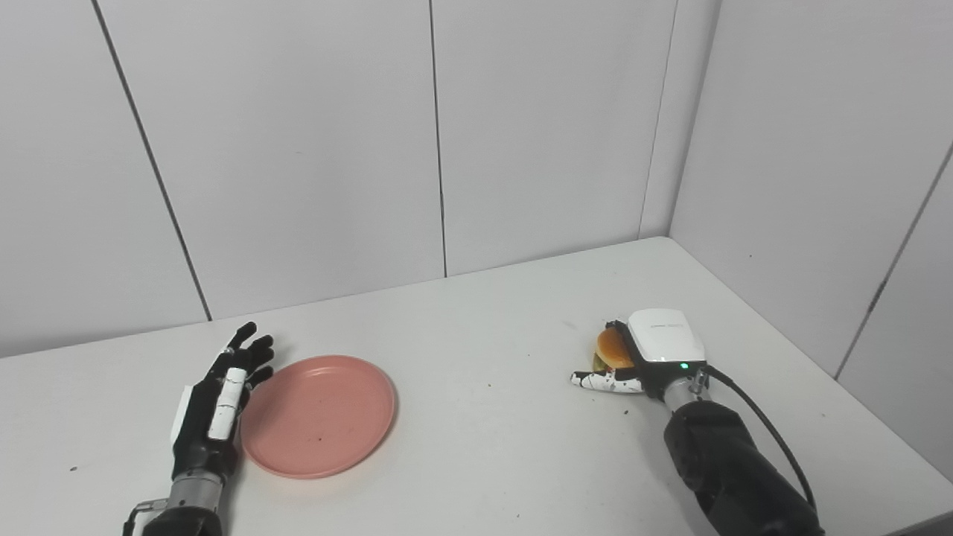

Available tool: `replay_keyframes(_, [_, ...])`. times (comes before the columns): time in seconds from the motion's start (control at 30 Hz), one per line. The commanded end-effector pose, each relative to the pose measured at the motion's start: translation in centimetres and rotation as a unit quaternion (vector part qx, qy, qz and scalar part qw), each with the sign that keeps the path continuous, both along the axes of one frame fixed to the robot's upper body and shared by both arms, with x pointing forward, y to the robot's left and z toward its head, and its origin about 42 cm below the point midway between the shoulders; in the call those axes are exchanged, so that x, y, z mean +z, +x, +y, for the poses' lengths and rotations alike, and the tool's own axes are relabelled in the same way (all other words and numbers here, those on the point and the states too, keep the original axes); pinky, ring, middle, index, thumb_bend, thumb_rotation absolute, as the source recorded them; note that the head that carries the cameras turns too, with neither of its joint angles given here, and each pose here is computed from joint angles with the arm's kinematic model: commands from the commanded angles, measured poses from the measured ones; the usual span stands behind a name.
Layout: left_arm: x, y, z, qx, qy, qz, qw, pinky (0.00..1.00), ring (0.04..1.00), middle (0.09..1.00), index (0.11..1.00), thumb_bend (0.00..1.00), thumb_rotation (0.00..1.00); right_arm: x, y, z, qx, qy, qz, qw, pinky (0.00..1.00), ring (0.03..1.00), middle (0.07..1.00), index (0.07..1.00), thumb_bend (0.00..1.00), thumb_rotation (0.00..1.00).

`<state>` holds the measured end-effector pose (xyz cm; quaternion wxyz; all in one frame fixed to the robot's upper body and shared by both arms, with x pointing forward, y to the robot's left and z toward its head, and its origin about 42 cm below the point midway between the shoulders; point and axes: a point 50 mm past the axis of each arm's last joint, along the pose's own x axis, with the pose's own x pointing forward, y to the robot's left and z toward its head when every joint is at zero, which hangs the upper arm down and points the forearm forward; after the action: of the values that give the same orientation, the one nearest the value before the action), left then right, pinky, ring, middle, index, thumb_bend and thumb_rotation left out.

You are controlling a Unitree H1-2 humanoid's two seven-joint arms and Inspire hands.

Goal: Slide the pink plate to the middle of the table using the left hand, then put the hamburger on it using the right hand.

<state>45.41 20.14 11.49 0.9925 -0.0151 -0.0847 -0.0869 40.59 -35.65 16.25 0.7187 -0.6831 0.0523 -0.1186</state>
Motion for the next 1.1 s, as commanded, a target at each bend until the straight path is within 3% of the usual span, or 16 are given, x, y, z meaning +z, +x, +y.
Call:
replay_keyframes(0.0, [-0.1,-0.2,-0.3,-0.006,0.004,-0.001,1.0,0.83,0.858,0.839,0.857,0.85,0.84,1.8,0.9,-0.9,0.001,-0.009,-0.042,0.999,0.32,0.434,0.571,0.635,0.63,0.61])
replay_keyframes(0.27, [0.0,0.0,-0.3,-0.004,0.003,0.001,1.0,0.83,0.855,0.837,0.856,0.88,0.85,1.0,1.2,-1.5,0.009,-0.008,-0.064,0.998,0.23,0.317,0.432,0.494,0.55,0.5])
replay_keyframes(0.53, [0.1,0.1,-0.4,-0.003,0.002,0.001,1.0,0.83,0.853,0.835,0.853,0.9,0.85,0.9,1.2,-1.7,0.011,-0.005,-0.067,0.998,0.24,0.324,0.432,0.486,0.52,0.45])
replay_keyframes(0.6, [0.1,0.1,-0.3,-0.004,0.002,0.001,1.0,0.83,0.855,0.839,0.855,0.9,0.85,0.9,1.2,-1.8,0.013,-0.006,-0.069,0.997,0.23,0.308,0.413,0.482,0.5,0.2])
replay_keyframes(0.67, [0.2,0.1,-0.4,-0.004,0.002,0.001,1.0,0.83,0.855,0.839,0.856,0.9,0.85,1.1,1.1,-1.7,0.017,-0.006,-0.075,0.997,0.23,0.31,0.413,0.482,0.5,0.18])
replay_keyframes(0.83, [0.3,0.0,-0.6,-0.005,0.004,0.0,1.0,0.82,0.853,0.836,0.857,0.88,0.86,2.6,1.0,-0.7,0.041,0.0,-0.103,0.994,0.26,0.347,0.458,0.485,0.5,0.17])
replay_keyframes(0.9, [0.3,0.0,-0.7,-0.004,0.005,-0.001,1.0,0.81,0.848,0.829,0.855,0.88,0.86,3.6,1.0,-0.2,0.058,0.004,-0.126,0.99,0.23,0.298,0.394,0.48,0.5,0.17])
replay_keyframes(1.07, [0.3,0.0,-1.3,-0.005,0.002,0.001,1.0,0.81,0.843,0.823,0.855,0.89,0.85,6.5,1.0,1.4,0.098,0.004,-0.177,0.979,0.24,0.31,0.407,0.485,0.49,0.16])
